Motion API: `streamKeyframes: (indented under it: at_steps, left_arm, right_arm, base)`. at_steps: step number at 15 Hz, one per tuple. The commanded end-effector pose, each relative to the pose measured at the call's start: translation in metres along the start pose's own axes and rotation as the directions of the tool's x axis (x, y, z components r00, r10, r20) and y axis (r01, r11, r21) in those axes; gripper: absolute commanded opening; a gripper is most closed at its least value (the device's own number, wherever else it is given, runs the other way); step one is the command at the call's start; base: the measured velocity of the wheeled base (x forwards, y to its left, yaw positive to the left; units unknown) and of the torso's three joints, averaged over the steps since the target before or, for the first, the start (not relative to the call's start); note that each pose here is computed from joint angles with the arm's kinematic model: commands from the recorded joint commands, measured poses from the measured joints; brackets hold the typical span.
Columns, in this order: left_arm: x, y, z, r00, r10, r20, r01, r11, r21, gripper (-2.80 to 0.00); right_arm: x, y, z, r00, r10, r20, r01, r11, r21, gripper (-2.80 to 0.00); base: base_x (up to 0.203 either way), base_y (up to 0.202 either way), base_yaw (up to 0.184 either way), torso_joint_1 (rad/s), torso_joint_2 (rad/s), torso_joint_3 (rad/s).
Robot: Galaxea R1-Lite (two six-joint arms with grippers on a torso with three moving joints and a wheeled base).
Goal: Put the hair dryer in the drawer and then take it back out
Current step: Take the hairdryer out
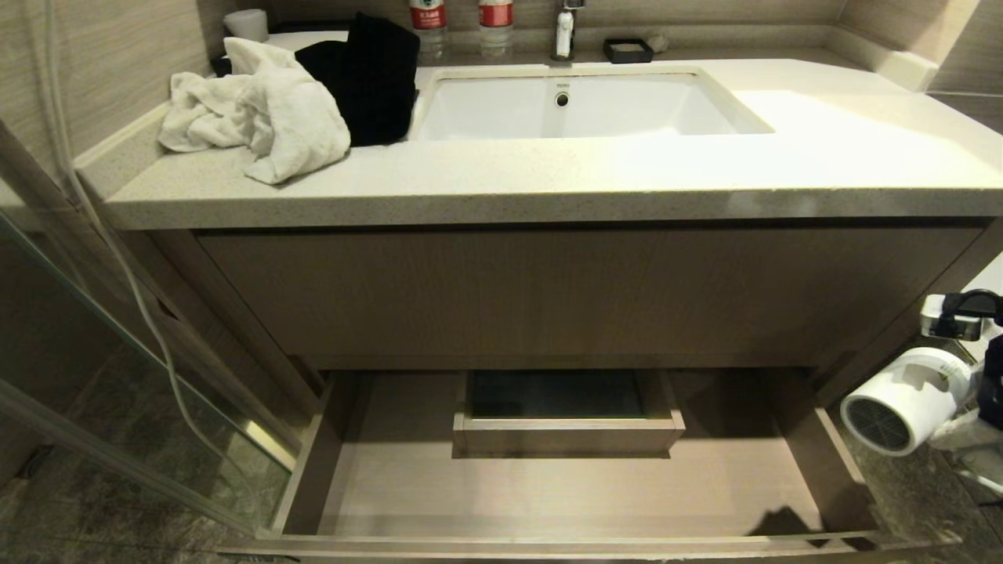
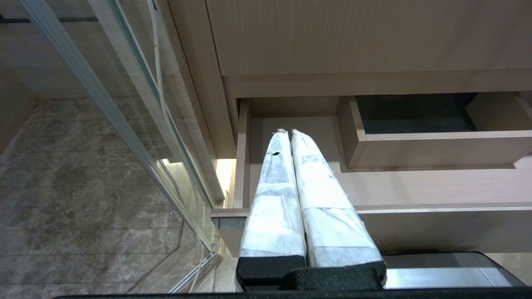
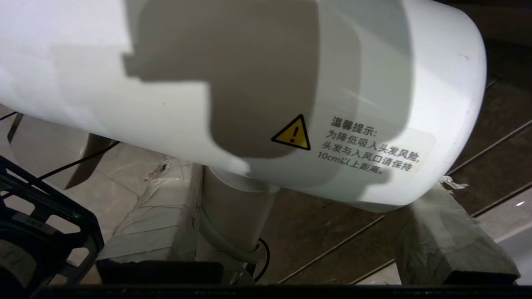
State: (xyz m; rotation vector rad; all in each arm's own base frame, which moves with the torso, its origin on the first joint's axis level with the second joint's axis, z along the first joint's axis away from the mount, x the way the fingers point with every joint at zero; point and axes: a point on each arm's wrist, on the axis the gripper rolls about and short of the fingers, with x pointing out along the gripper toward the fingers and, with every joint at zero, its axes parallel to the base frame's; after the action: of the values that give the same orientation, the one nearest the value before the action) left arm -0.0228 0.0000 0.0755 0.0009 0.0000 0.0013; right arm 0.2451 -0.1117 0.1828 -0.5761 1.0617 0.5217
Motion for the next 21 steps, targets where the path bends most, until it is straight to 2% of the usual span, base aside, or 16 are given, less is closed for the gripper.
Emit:
streamKeyframes:
  at_steps: [1, 5, 7, 9, 11, 12, 17, 21]
  left_arm:
    - [0.0, 0.0, 0.0, 1.0, 0.0, 0.0, 0.0, 1.0, 0.001, -2.8]
    - [0.0, 0.0, 0.0, 1.0, 0.0, 0.002, 0.0, 1.0, 0.001, -2.8]
    - [0.0, 0.0, 0.0, 1.0, 0.0, 0.0, 0.0, 1.0, -0.001, -2.8]
    - [0.0, 0.0, 0.0, 1.0, 0.0, 0.001, 0.0, 1.0, 0.001, -2.8]
    - [0.0, 0.0, 0.0, 1.0, 0.0, 0.001, 0.0, 1.0, 0.001, -2.8]
    - [0.0, 0.0, 0.0, 1.0, 0.0, 0.002, 0.0, 1.0, -0.001, -2.8]
    - [0.0, 0.0, 0.0, 1.0, 0.0, 0.001, 0.0, 1.0, 0.001, -2.8]
    - [0.0, 0.0, 0.0, 1.0, 0.0, 0.002, 0.0, 1.0, 0.001, -2.8]
  right_arm:
    - [0.011, 0.004, -0.005, 0.998, 0.052, -0.018, -0.052, 0.999, 0.01, -2.8]
    - [0.039, 0.004, -0.011, 0.986, 0.152, -0.064, -0.15, 0.988, 0.034, -2.8]
    - [0.048, 0.001, -0.012, 0.982, 0.174, -0.075, -0.171, 0.984, 0.046, -2.8]
    - [0.06, -0.003, -0.013, 0.975, 0.207, -0.085, -0.193, 0.971, 0.142, -2.8]
    - [0.07, -0.004, -0.013, 0.967, 0.235, -0.094, -0.205, 0.946, 0.251, -2.8]
    - [0.077, -0.004, -0.012, 0.961, 0.258, -0.103, -0.215, 0.925, 0.313, -2.8]
    - [0.113, -0.004, -0.012, 0.922, 0.36, -0.144, -0.28, 0.874, 0.397, -2.8]
    - [0.134, -0.01, -0.007, 0.909, 0.387, -0.158, -0.261, 0.821, 0.508, -2.8]
  base:
    - [0.0, 0.0, 0.0, 0.0, 0.0, 0.0]
    - [0.0, 0.0, 0.0, 0.0, 0.0, 0.0]
    - [0.0, 0.0, 0.0, 0.0, 0.0, 0.0]
    - [0.0, 0.0, 0.0, 0.0, 0.0, 0.0]
    - [0.0, 0.0, 0.0, 0.0, 0.0, 0.0]
    - [0.0, 0.0, 0.0, 0.0, 0.0, 0.0]
    - [0.0, 0.0, 0.0, 0.0, 0.0, 0.0]
    - [0.0, 0.0, 0.0, 0.0, 0.0, 0.0]
